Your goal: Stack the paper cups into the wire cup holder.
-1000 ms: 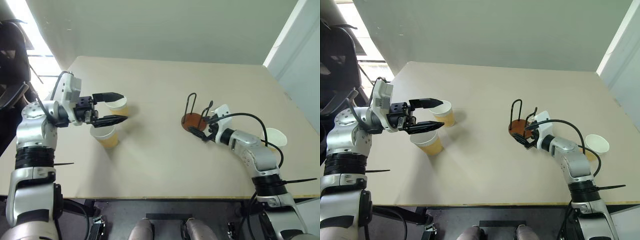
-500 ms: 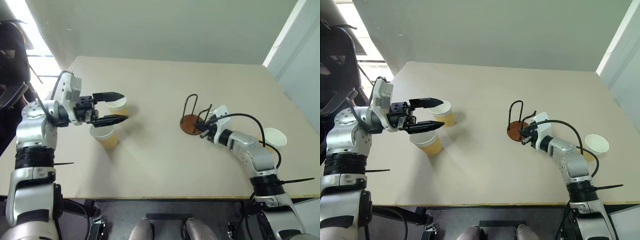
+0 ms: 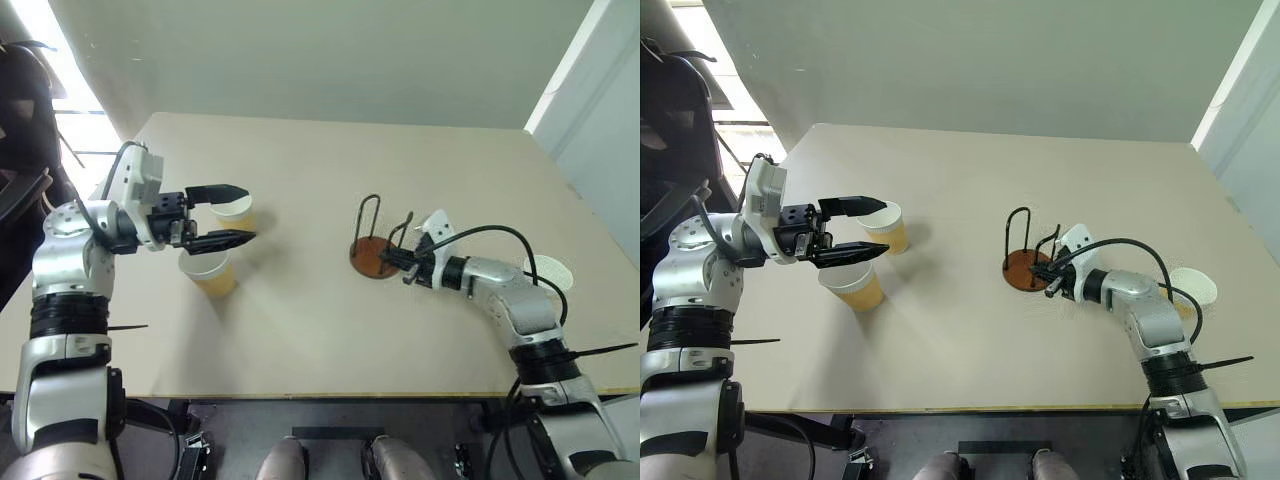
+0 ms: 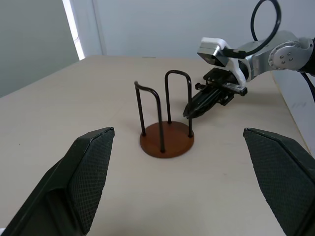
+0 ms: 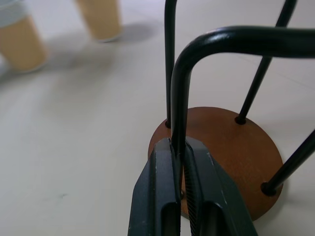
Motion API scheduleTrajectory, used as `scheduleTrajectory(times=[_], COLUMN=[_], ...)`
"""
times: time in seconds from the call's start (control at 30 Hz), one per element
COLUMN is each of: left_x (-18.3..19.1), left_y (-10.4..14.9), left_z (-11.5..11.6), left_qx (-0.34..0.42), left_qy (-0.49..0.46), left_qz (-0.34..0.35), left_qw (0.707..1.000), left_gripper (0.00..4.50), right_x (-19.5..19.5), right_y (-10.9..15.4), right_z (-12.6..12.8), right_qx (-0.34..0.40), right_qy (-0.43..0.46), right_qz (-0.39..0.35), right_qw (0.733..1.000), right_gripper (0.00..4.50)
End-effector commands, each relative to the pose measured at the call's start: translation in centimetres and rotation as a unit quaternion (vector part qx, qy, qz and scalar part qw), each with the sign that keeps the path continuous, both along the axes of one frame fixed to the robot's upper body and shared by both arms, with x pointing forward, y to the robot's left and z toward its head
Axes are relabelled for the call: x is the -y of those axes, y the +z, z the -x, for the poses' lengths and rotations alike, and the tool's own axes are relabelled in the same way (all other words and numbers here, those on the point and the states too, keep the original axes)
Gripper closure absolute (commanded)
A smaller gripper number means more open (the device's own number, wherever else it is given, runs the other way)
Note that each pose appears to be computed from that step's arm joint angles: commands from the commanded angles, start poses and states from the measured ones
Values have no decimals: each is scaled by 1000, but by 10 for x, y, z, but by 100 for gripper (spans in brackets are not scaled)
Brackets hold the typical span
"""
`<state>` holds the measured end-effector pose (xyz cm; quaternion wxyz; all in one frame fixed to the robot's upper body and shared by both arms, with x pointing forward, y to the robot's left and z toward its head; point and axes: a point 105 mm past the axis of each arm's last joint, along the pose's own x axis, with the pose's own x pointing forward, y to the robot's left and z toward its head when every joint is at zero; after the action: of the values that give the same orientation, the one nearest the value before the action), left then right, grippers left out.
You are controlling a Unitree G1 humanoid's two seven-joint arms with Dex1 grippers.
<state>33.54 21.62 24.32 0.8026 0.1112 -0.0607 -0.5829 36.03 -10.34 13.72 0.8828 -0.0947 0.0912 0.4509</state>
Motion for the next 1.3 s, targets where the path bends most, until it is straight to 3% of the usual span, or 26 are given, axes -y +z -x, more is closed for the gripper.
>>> scheduleTrajectory(times=[0.03, 0.3, 0.57, 1.03, 1.3], left_x=[0, -1, -2, -2, -3], left_y=[13, 15, 14, 15, 16], left_z=[4, 5, 5, 4, 5], left_qx=[24, 24, 22, 22, 22], left_qy=[-7, -6, -7, -7, -6], left_qz=[1, -1, -3, -5, -5], left_qw=[1000, 1000, 1000, 1000, 1000], left_gripper=[0, 0, 0, 0, 0], right_x=[-12, -23, -13, -4, -7], right_y=[12, 5, -5, 2, -2], right_z=[7, 24, 34, 9, 15], right_qx=[28, 24, 11, 27, 21], right_qy=[61, 167, 210, 199, 216], right_qz=[11, 61, 104, 132, 133], right_qw=[998, 984, 972, 971, 967], right_gripper=[445, 445, 445, 445, 445])
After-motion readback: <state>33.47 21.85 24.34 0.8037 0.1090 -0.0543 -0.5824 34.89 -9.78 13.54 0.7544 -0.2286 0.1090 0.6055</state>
